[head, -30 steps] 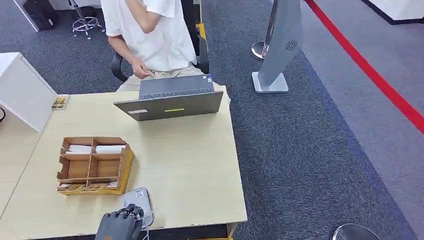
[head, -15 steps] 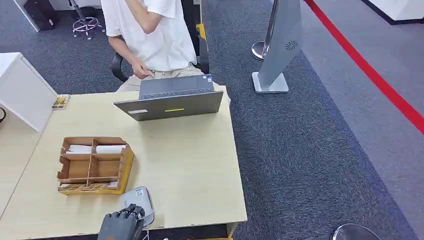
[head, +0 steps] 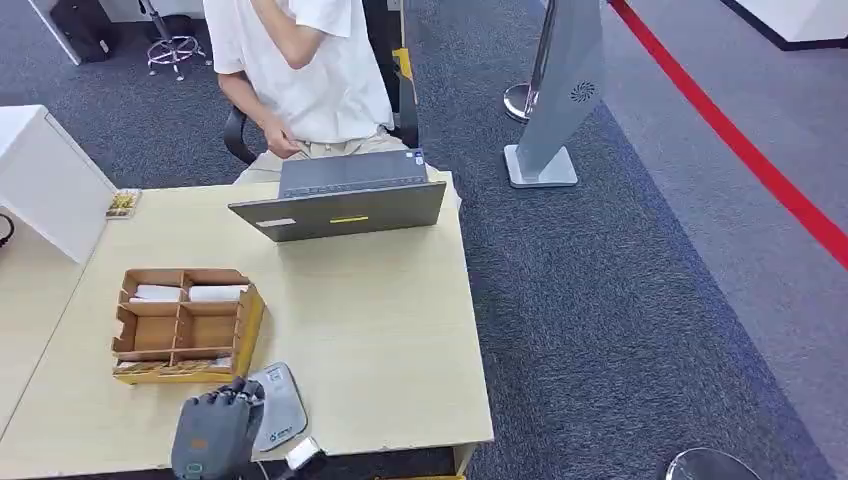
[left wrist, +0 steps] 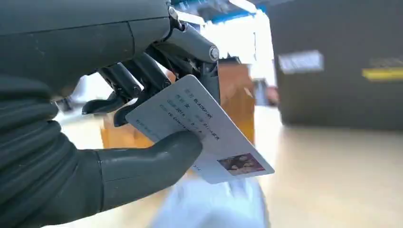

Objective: Pass the card to the sensor for recognition and then transmit it.

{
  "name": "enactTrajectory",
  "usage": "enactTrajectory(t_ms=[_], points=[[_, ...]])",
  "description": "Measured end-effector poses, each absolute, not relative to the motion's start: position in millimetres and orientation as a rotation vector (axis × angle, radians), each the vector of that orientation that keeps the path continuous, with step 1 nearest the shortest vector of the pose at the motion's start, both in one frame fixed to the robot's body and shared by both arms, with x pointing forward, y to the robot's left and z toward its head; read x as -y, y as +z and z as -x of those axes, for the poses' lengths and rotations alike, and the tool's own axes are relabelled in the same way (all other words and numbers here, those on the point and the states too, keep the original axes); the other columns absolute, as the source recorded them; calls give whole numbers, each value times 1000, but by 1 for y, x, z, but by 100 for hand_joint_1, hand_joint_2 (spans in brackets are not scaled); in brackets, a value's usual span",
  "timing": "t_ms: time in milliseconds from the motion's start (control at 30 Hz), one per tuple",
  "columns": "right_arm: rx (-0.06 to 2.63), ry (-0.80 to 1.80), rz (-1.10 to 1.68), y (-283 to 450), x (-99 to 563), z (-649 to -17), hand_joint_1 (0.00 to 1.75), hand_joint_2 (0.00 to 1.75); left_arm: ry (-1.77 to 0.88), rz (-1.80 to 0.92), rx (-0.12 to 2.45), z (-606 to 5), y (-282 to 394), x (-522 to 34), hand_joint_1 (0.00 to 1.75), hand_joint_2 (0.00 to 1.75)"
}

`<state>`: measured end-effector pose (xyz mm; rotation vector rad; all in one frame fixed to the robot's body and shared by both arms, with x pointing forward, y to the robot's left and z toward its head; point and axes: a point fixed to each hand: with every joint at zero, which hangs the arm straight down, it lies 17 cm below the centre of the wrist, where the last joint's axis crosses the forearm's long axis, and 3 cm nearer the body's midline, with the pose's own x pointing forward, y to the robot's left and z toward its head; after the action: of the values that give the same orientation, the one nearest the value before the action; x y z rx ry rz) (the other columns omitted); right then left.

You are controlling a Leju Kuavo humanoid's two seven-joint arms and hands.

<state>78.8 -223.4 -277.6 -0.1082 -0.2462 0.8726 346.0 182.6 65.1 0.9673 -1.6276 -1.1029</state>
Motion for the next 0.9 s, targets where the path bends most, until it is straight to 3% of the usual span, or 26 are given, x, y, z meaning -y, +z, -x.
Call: enactTrajectory(t_ms=[500,900], points=[[250,988,94,-275,217,-90,0,175,-936,-1566,1824,-459,240,-288,175,175],[250,1037,82,-274,215,-94,0,175,-958,-1865,1769,-519,319,-329,175,175]])
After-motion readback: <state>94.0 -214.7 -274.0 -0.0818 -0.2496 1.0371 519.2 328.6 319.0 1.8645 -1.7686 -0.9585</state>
